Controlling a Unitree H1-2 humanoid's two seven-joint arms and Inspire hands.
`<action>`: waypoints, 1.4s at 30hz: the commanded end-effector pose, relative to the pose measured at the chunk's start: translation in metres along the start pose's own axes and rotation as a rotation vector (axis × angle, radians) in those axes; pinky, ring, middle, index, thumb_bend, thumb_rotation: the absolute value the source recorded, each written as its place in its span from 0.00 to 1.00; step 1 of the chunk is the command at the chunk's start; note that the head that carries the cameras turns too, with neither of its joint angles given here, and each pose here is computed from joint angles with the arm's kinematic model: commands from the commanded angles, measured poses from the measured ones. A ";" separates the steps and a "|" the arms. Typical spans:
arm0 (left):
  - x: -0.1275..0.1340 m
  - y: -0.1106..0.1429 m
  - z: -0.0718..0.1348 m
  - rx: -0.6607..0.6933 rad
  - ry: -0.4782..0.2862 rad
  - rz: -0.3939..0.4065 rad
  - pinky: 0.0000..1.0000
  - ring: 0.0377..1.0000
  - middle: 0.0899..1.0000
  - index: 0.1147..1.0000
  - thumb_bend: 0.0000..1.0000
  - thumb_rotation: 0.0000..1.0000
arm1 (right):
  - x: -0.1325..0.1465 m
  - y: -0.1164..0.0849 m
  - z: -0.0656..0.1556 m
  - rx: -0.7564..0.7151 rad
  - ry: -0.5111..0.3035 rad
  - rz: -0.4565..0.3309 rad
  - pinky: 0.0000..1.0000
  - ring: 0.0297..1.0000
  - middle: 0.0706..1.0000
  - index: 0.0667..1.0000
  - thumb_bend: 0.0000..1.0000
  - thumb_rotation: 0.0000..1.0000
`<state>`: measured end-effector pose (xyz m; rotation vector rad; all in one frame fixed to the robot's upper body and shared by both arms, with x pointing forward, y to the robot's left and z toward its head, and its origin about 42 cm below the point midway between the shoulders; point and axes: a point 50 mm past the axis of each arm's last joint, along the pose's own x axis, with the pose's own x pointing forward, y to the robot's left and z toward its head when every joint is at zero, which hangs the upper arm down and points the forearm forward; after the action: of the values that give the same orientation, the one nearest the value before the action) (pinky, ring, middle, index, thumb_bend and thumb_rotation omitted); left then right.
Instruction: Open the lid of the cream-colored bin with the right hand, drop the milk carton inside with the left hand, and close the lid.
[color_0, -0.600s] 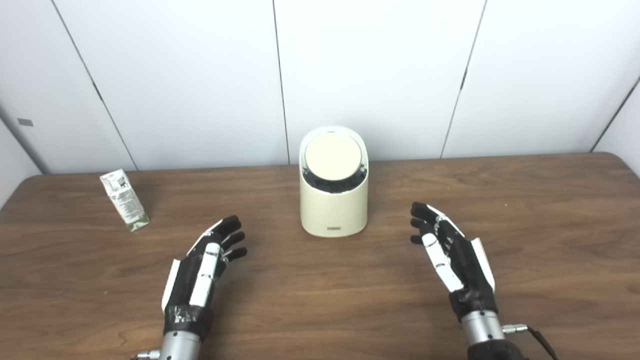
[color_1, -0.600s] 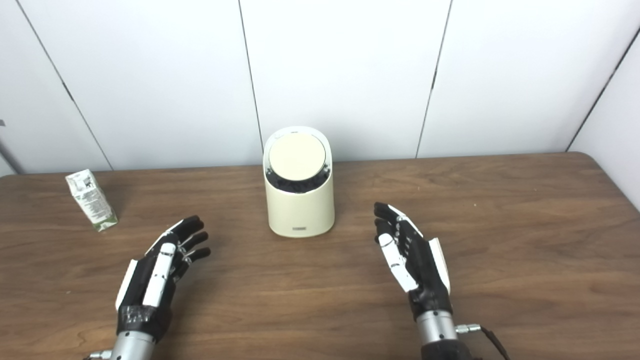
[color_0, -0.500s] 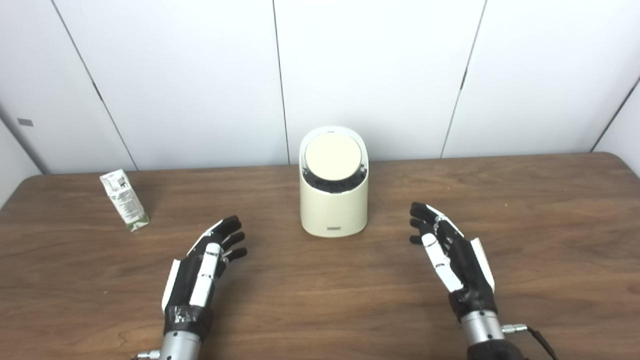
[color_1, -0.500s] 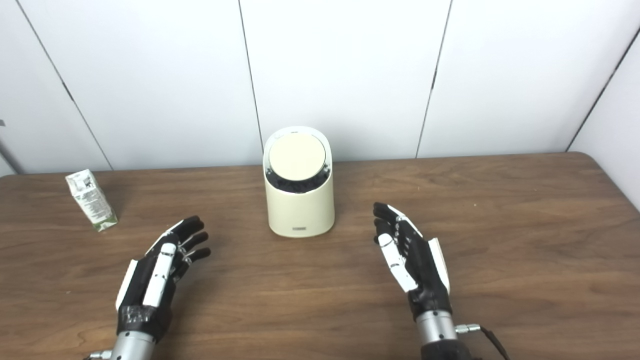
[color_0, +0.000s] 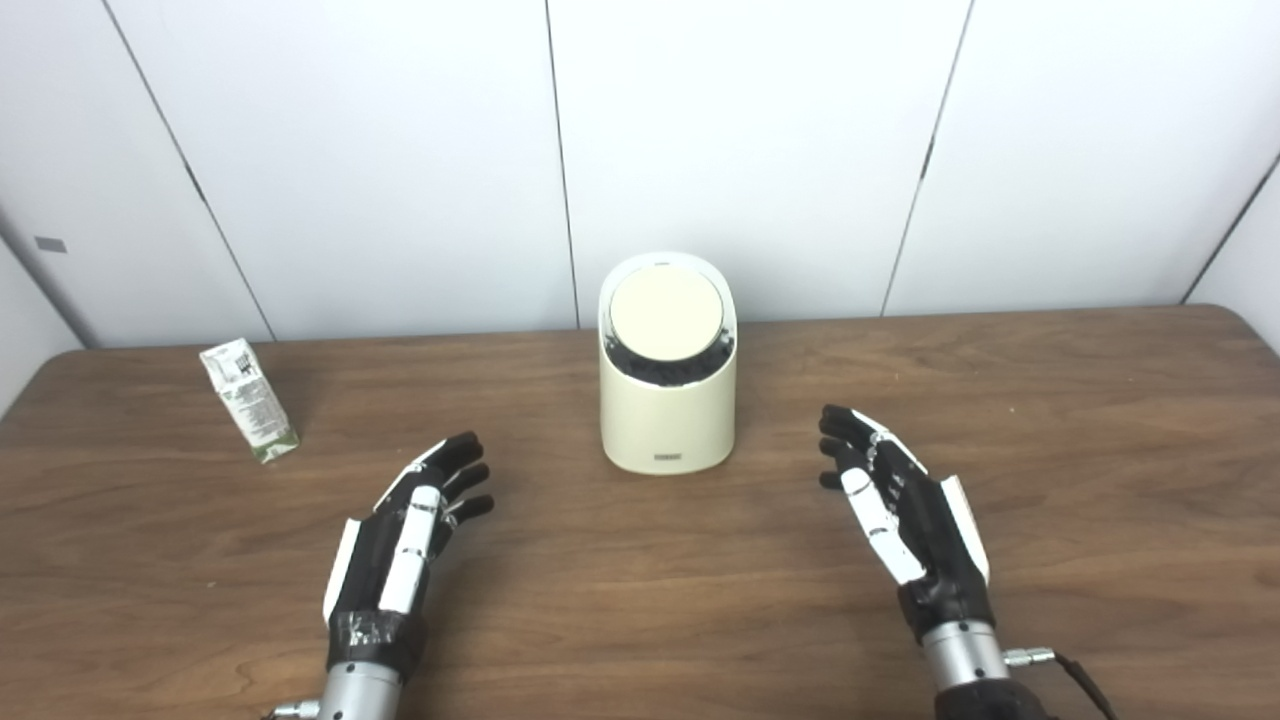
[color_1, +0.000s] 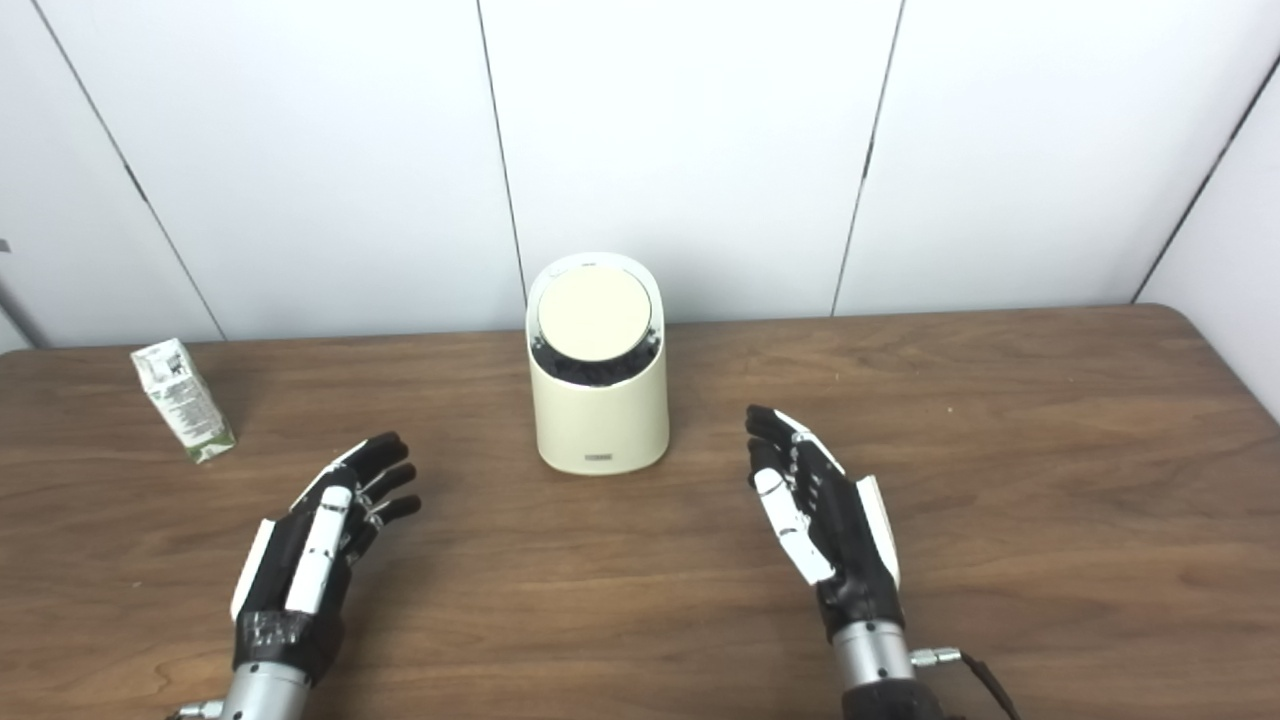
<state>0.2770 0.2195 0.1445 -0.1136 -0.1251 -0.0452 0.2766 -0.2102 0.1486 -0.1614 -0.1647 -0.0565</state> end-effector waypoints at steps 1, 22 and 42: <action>0.008 -0.003 0.017 -0.006 -0.082 -0.022 0.76 0.82 0.82 0.81 0.23 0.74 | 0.008 0.001 0.017 0.002 -0.095 0.000 0.70 0.81 0.81 0.79 0.10 0.73; 0.016 -0.011 0.010 0.000 -0.081 -0.023 0.75 0.82 0.82 0.80 0.19 0.73 | 0.074 -0.011 0.092 -0.263 -0.327 -0.077 0.74 0.83 0.85 0.84 0.43 0.87; 0.025 -0.021 0.010 -0.012 -0.099 -0.010 0.75 0.82 0.82 0.80 0.20 0.70 | 0.174 0.042 0.177 -0.610 -0.274 -0.023 0.76 0.90 0.96 0.97 0.79 0.44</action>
<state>0.2903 0.2051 0.1428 -0.1270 -0.1343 -0.0415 0.4199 -0.1524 0.3150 -0.7497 -0.3321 -0.0556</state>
